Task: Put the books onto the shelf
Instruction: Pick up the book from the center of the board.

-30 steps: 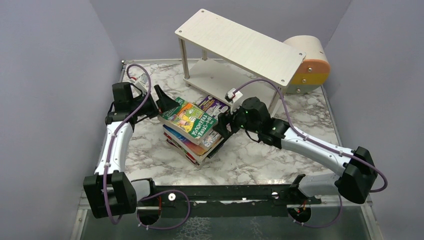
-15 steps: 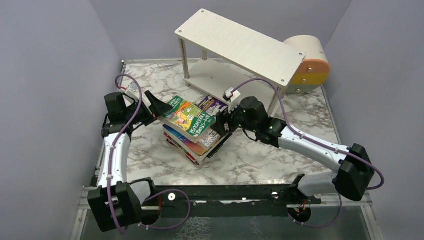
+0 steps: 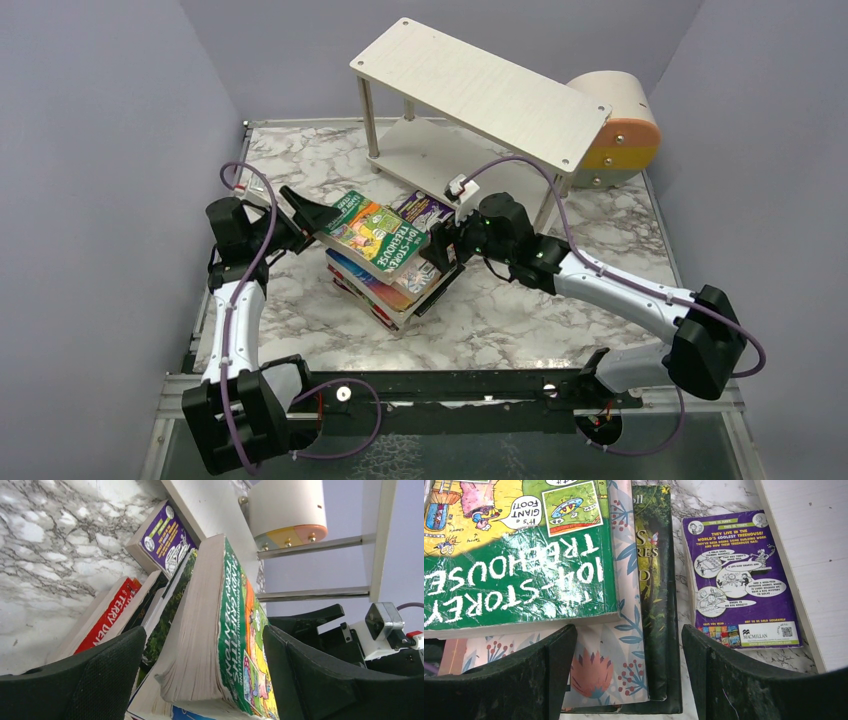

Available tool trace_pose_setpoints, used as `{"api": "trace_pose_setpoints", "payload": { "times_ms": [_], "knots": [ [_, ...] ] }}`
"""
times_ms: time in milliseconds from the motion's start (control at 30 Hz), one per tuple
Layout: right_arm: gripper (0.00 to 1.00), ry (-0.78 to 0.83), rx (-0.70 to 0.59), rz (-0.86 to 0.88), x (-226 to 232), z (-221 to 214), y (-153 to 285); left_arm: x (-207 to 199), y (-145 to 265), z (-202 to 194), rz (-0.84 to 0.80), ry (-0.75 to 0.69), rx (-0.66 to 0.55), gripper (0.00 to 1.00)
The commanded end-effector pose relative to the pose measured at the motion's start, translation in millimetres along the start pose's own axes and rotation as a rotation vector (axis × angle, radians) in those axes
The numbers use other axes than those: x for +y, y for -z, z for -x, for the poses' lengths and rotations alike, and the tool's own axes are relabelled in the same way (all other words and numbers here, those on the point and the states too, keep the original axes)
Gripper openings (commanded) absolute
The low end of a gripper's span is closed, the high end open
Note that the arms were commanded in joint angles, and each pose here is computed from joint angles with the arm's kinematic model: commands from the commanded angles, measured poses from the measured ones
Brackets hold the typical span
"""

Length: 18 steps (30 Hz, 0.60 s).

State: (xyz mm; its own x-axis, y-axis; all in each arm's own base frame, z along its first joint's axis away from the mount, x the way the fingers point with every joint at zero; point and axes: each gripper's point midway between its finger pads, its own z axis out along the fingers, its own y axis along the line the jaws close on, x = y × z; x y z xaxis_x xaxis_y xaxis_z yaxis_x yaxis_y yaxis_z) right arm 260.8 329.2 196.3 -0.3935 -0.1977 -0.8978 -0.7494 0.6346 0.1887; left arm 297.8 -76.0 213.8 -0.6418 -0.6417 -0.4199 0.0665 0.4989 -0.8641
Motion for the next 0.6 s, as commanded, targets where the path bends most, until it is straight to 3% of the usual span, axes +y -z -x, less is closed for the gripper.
{"api": "trace_pose_setpoints", "payload": {
  "times_ms": [0,167,567],
  "knots": [
    [0.76,0.027,-0.061,0.038,8,22,-6,-19,5,10,-0.075,-0.03,-0.045,0.76],
    [0.76,0.029,-0.065,0.037,8,21,-8,-21,6,12,-0.086,-0.03,-0.058,0.53],
    [0.76,0.031,-0.084,0.051,10,27,-18,-23,8,8,-0.095,-0.019,-0.046,0.44]
  ]
}}
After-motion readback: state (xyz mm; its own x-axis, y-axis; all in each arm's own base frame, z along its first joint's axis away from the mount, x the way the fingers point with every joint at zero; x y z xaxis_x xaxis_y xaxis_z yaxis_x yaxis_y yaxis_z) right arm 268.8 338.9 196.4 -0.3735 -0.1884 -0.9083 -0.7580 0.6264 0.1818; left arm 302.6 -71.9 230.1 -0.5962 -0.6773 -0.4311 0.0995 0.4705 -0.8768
